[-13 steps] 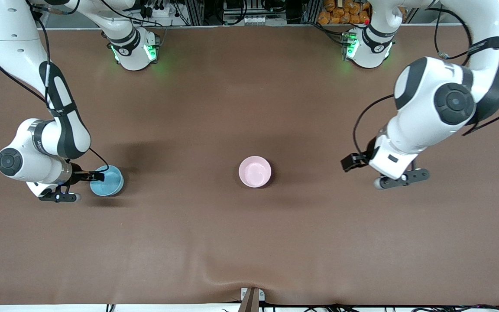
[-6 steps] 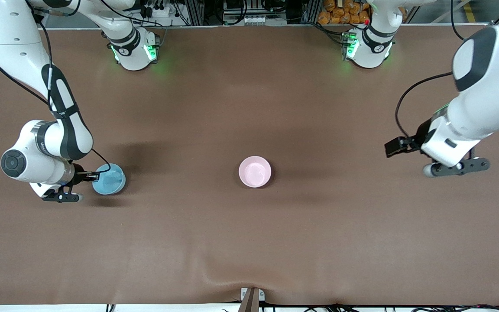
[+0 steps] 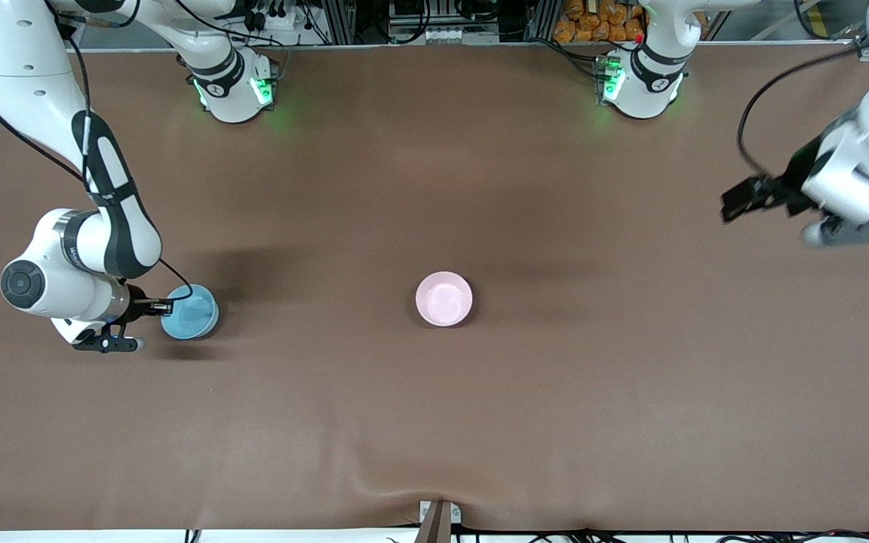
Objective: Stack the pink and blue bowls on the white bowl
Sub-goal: 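Carry the blue bowl with the right gripper over the pink bowl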
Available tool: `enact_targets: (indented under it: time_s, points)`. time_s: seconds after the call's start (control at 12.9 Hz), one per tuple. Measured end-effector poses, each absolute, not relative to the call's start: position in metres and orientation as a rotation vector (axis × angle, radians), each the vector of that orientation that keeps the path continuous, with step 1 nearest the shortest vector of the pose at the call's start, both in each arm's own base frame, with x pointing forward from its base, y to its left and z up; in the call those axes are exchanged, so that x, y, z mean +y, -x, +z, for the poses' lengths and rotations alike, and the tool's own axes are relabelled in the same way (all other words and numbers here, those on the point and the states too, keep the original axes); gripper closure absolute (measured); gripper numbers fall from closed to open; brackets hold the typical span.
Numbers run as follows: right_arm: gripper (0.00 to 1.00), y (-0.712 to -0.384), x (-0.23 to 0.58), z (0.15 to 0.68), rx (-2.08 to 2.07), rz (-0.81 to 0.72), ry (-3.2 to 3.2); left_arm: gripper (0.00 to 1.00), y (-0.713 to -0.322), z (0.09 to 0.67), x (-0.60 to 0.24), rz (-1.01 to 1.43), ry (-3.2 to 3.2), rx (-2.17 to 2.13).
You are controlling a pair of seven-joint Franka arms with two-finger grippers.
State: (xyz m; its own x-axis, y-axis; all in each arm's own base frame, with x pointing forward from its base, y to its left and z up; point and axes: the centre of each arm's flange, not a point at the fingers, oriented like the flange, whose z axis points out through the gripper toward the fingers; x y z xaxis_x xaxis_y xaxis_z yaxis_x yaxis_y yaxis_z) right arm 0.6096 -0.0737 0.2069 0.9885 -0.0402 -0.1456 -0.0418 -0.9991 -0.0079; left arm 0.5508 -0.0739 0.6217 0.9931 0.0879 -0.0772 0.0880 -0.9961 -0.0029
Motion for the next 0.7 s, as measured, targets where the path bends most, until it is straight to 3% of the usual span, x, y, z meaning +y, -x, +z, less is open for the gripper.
enact_targets:
  time_s: [0.31, 0.7]
  points:
    - [0.95, -0.610, -0.072, 0.212, 0.061, 0.242, 3.118, 0.00, -0.526, 0.652, -0.047, -0.113, -3.137, 0.125]
    - [0.95, -0.610, -0.062, 0.241, 0.038, 0.265, 3.100, 0.00, -0.527, 0.658, -0.003, -0.085, -3.130, 0.032]
